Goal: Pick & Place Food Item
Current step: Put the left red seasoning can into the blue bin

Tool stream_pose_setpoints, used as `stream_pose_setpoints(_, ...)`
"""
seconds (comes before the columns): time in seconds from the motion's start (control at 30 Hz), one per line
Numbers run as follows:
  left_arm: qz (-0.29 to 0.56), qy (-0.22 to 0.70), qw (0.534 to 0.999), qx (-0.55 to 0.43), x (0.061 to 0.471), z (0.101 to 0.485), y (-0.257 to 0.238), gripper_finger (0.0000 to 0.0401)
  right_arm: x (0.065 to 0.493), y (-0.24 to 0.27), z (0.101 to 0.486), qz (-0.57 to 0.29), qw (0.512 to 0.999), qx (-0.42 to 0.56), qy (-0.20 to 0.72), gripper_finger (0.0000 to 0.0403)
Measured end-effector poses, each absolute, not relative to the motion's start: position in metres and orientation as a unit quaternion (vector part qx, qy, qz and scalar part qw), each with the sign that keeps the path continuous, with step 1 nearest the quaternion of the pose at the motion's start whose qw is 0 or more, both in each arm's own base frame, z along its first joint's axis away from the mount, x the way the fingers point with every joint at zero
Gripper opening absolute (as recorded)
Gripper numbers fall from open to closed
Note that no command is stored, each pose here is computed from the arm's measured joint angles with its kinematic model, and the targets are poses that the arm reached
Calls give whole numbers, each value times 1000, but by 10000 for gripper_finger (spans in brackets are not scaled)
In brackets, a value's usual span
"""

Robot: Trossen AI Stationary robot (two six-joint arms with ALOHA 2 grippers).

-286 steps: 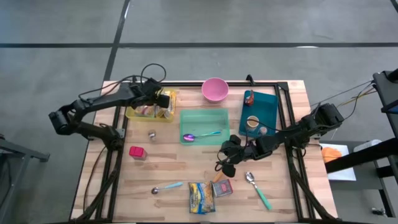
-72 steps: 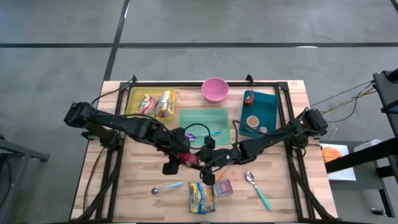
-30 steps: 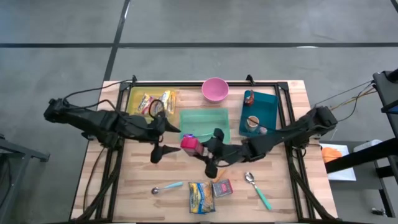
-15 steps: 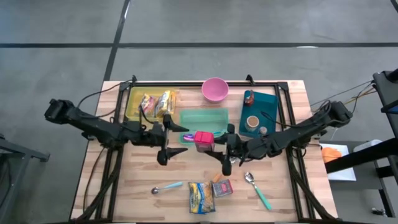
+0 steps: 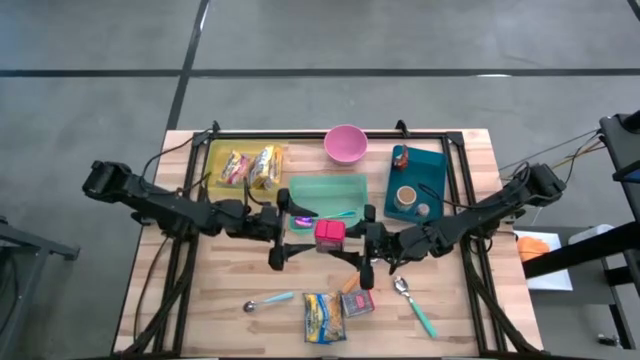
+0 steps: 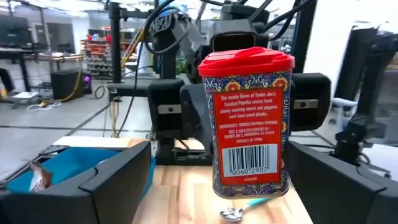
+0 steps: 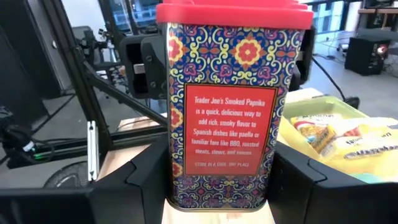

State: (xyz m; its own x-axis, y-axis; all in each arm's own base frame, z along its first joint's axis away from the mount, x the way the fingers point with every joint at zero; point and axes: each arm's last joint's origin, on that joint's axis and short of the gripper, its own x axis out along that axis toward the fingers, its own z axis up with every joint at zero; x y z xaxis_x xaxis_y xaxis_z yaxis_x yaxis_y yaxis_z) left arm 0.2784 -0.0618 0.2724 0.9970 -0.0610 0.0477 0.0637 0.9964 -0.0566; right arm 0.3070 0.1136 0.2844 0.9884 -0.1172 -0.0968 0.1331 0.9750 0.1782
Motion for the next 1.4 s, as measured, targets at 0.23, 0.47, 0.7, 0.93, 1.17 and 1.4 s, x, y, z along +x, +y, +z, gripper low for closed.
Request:
stream_pose_setpoints(0.23, -75, -41, 995, -57, 277, 279, -63, 370, 309, 114, 281, -54, 993, 86, 55, 197)
stream_pose_setpoints(0.47, -82, -40, 993, -70, 277, 279, -63, 370, 309, 114, 280, -47, 994, 85, 58, 197)
stream_pose_setpoints(0.7, -89, -43, 992, -74, 276, 280, -63, 369, 309, 113, 280, -47, 994, 85, 57, 197)
stream_pose_setpoints(0.93, -93, -42, 992, -76, 277, 280, -64, 369, 309, 113, 281, -43, 995, 77, 55, 197)
stream_pose_setpoints(1.17, -90, -35, 992, -83, 285, 269, -64, 369, 310, 113, 281, -36, 995, 79, 54, 197)
stream_pose_setpoints(1.4, -100, -39, 991, -84, 290, 278, -64, 363, 315, 113, 275, -24, 995, 79, 57, 197)
